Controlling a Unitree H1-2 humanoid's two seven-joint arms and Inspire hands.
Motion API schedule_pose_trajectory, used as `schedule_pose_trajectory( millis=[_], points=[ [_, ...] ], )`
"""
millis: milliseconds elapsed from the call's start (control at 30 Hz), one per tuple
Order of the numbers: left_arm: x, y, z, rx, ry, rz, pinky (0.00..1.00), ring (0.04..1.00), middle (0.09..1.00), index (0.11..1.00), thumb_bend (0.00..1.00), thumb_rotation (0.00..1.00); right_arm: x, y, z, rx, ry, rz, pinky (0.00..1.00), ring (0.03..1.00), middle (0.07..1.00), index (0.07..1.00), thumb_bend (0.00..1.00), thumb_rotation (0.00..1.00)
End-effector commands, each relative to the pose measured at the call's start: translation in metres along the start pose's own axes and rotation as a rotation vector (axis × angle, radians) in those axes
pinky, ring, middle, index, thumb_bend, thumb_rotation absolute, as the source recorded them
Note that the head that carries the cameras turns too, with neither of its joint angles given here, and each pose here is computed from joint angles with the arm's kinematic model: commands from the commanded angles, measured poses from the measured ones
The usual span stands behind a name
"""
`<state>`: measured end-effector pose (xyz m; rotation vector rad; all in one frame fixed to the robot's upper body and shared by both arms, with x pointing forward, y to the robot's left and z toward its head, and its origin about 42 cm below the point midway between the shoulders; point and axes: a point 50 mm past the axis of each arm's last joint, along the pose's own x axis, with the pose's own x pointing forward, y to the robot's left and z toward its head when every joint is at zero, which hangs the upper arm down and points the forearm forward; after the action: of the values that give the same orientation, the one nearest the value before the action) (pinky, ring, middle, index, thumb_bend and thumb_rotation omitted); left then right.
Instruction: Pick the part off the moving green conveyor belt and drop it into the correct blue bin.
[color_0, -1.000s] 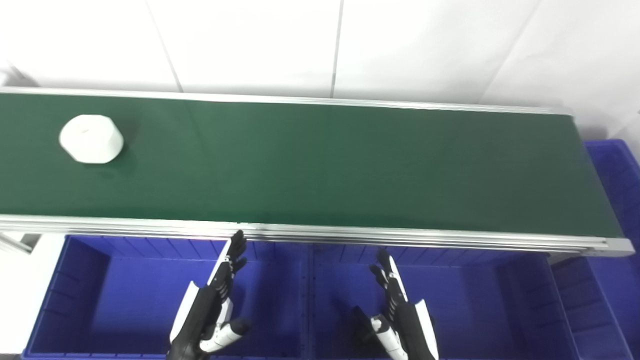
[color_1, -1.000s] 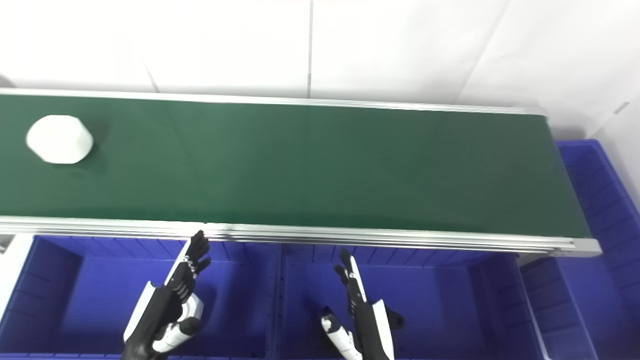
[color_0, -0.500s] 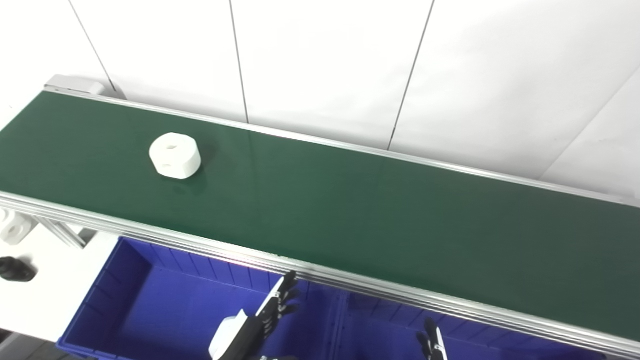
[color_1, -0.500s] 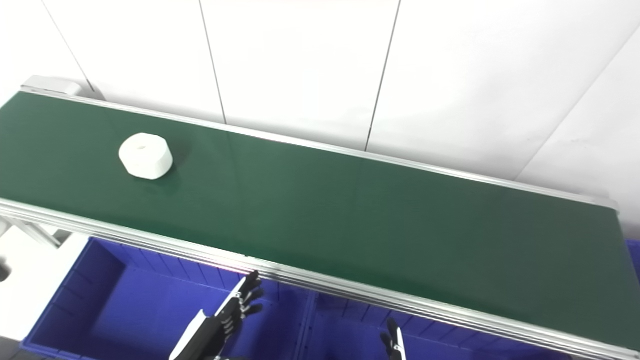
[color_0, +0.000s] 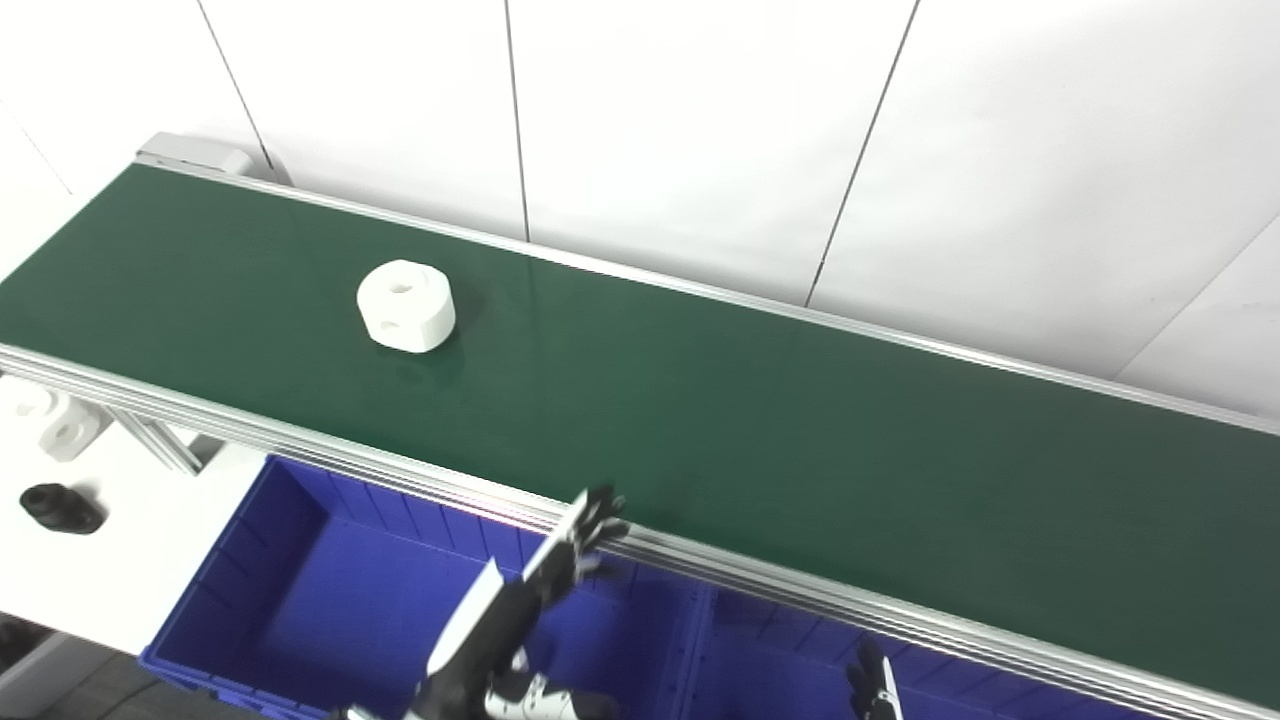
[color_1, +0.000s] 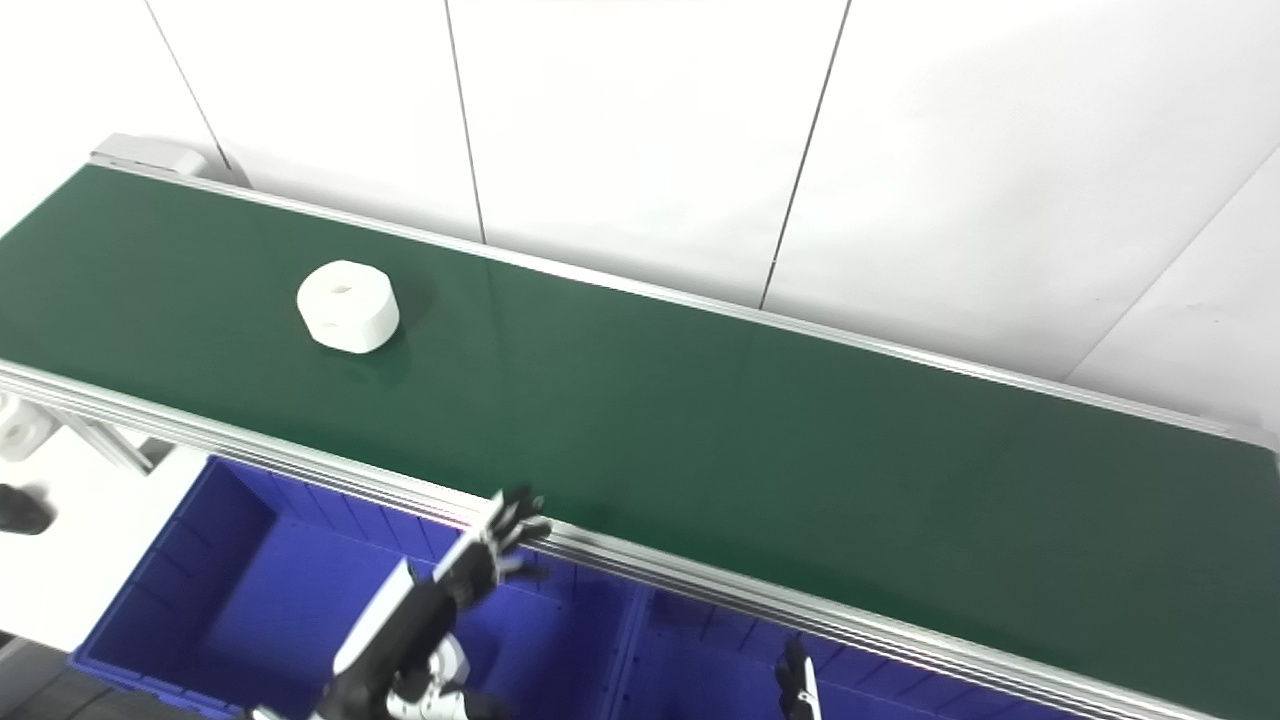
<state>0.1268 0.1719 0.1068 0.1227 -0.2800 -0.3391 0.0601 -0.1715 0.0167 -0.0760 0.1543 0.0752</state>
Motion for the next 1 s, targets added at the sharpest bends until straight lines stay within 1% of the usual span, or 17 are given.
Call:
schedule_pose_trajectory(
  millis=[0,67,100,133,167,200,233,300,333,367,467,567,600,733,800,867,967],
  points=[
    [0.027,0.015,0.032,0.066,-0.201,0.046,0.70,0.838,0.879,0.964,0.99,0.54,0.004,0.002,0.006,0.026,-0.065,0.003,1.00,0.972,1.000,1.000,0.85,1.00],
    [0.053,0.035,0.054,0.155,-0.340,0.041,0.69,0.820,0.870,0.960,1.00,0.43,0.007,0.002,0.005,0.036,-0.064,0.011,1.00,0.978,1.000,1.000,0.83,1.00],
    [0.065,0.047,0.063,0.226,-0.396,0.030,0.69,0.819,0.869,0.963,1.00,0.41,0.008,0.002,0.005,0.039,-0.065,0.014,1.00,0.980,1.000,1.000,0.83,1.00],
    [0.076,0.059,0.070,0.291,-0.437,0.018,0.68,0.816,0.870,0.961,1.00,0.42,0.010,0.002,0.005,0.042,-0.065,0.015,1.00,0.985,1.000,1.000,0.82,1.00],
    [0.086,0.071,0.073,0.340,-0.455,0.007,0.67,0.819,0.875,0.943,1.00,0.41,0.011,0.003,0.005,0.044,-0.065,0.015,1.00,0.986,1.000,1.000,0.83,1.00],
    [0.096,0.083,0.077,0.410,-0.453,-0.016,0.69,0.837,0.893,0.922,1.00,0.39,0.012,0.003,0.004,0.046,-0.065,0.014,1.00,0.987,1.000,1.000,0.83,1.00],
    [0.107,0.095,0.081,0.466,-0.442,-0.047,0.70,0.853,0.914,0.921,1.00,0.39,0.013,0.003,0.004,0.047,-0.064,0.013,1.00,0.987,1.000,1.000,0.84,1.00],
    [0.128,0.114,0.091,0.589,-0.413,-0.105,0.73,0.897,0.948,0.921,1.00,0.34,0.014,0.003,0.004,0.048,-0.064,0.010,1.00,0.984,1.000,1.000,0.85,1.00],
    [0.140,0.122,0.096,0.661,-0.404,-0.134,0.76,0.926,0.971,0.932,1.00,0.35,0.013,0.004,0.004,0.047,-0.063,0.009,1.00,0.982,1.000,1.000,0.85,1.00],
    [0.151,0.129,0.100,0.733,-0.402,-0.155,0.76,0.931,0.979,0.937,0.99,0.34,0.013,0.004,0.004,0.047,-0.063,0.008,1.00,0.980,1.000,1.000,0.85,1.00],
    [0.184,0.151,0.105,0.935,-0.385,-0.209,0.77,0.940,0.978,0.947,0.97,0.30,0.013,0.004,0.003,0.041,-0.063,0.010,1.00,0.979,1.000,1.000,0.84,1.00],
    [0.216,0.173,0.105,1.088,-0.346,-0.258,0.83,0.947,0.967,0.945,0.99,0.23,0.013,0.004,0.003,0.045,-0.060,0.016,1.00,0.980,1.000,1.000,0.82,1.00],
    [0.227,0.180,0.105,1.131,-0.332,-0.275,0.84,0.934,0.953,0.942,1.00,0.21,0.013,0.004,0.003,0.046,-0.059,0.017,1.00,0.981,1.000,1.000,0.82,1.00],
    [0.262,0.200,0.103,1.271,-0.269,-0.331,0.85,0.911,0.932,0.942,1.00,0.20,0.013,0.004,0.003,0.044,-0.059,0.021,1.00,0.977,1.000,1.000,0.80,1.00],
    [0.279,0.210,0.099,1.311,-0.220,-0.355,0.84,0.906,0.929,0.943,1.00,0.20,0.013,0.004,0.002,0.046,-0.057,0.022,1.00,0.977,1.000,1.000,0.80,1.00],
    [0.293,0.220,0.092,1.351,-0.164,-0.377,0.81,0.899,0.929,0.943,1.00,0.20,0.013,0.004,0.002,0.044,-0.056,0.022,1.00,0.971,1.000,1.000,0.79,1.00],
    [0.305,0.232,0.078,1.381,-0.085,-0.407,0.79,0.899,0.932,0.946,1.00,0.21,0.014,0.005,0.002,0.052,-0.057,0.022,1.00,0.969,1.000,1.000,0.79,1.00]
  ],
)
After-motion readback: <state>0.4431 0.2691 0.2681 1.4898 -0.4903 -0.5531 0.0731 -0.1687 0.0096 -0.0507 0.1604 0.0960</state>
